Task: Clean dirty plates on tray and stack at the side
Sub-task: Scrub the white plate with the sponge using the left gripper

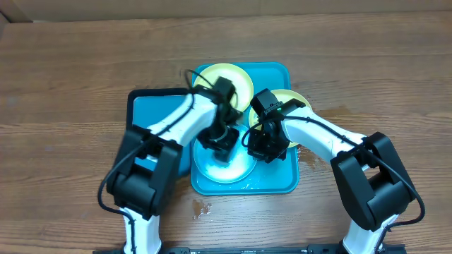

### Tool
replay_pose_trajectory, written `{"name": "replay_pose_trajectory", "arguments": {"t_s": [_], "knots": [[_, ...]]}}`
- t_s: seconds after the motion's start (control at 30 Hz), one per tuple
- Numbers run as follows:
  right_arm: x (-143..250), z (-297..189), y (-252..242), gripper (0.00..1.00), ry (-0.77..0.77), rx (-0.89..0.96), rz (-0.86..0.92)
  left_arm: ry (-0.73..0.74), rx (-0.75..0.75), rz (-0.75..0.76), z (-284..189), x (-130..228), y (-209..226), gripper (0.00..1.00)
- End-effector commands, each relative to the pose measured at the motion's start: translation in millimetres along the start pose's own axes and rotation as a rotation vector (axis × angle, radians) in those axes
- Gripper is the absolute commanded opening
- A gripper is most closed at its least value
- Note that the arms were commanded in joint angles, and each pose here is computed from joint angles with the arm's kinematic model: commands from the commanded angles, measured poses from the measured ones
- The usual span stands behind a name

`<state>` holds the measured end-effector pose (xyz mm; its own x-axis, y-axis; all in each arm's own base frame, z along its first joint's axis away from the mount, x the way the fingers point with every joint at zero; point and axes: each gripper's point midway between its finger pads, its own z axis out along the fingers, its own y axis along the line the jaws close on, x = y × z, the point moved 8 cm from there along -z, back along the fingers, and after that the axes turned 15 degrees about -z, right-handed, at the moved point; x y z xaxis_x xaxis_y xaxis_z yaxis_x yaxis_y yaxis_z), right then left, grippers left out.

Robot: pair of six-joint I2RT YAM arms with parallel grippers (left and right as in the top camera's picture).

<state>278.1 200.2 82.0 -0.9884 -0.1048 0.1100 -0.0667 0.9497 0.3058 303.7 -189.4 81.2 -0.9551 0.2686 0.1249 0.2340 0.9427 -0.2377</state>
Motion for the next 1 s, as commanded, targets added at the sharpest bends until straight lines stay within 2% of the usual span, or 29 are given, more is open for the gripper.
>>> {"name": "replay_pose_trajectory", "arguments": {"t_s": [0.0, 0.1, 0.2, 0.27, 0.43, 0.53, 0.63, 0.7, 0.83, 0.97], "knots": [[-0.5, 9.0, -2.9, 0.04, 0.007, 0.025, 0.008, 0.110, 0.019, 0.018, 31.6, 14.4, -9.4, 0.04], [-0.4, 9.0, -3.0, 0.04, 0.007, 0.025, 0.008, 0.103, -0.075, -0.118, 29.7, 14.2, 4.4, 0.04], [0.1, 9.0, -3.2, 0.04, 0.010, 0.026, 0.009, 0.081, -0.277, -0.370, 23.3, 18.6, 31.7, 0.04], [0.0, 9.0, -3.1, 0.04, 0.010, 0.026, 0.009, 0.066, -0.392, -0.481, 17.9, 23.0, 46.7, 0.04], [-0.1, 9.0, -3.1, 0.04, 0.009, 0.026, 0.009, -0.020, -0.693, -0.589, 1.0, 29.8, 77.0, 0.04], [-0.4, 9.0, -3.0, 0.04, 0.007, 0.025, 0.008, -0.071, -0.749, -0.571, -2.1, 25.2, 81.6, 0.04], [-0.6, 9.0, -2.8, 0.04, 0.006, 0.024, 0.008, -0.087, -0.665, -0.477, 4.6, 13.7, 73.9, 0.04], [-0.6, 9.0, -2.8, 0.04, 0.006, 0.024, 0.008, -0.083, -0.556, -0.390, 11.5, 5.1, 63.8, 0.04], [-0.4, 9.0, -3.0, 0.04, 0.007, 0.025, 0.008, -0.051, -0.260, -0.238, 22.9, -6.9, 37.3, 0.04], [-0.2, 9.0, -3.0, 0.04, 0.008, 0.026, 0.009, -0.009, 0.001, -0.151, 23.0, -10.5, 13.3, 0.04]]}}
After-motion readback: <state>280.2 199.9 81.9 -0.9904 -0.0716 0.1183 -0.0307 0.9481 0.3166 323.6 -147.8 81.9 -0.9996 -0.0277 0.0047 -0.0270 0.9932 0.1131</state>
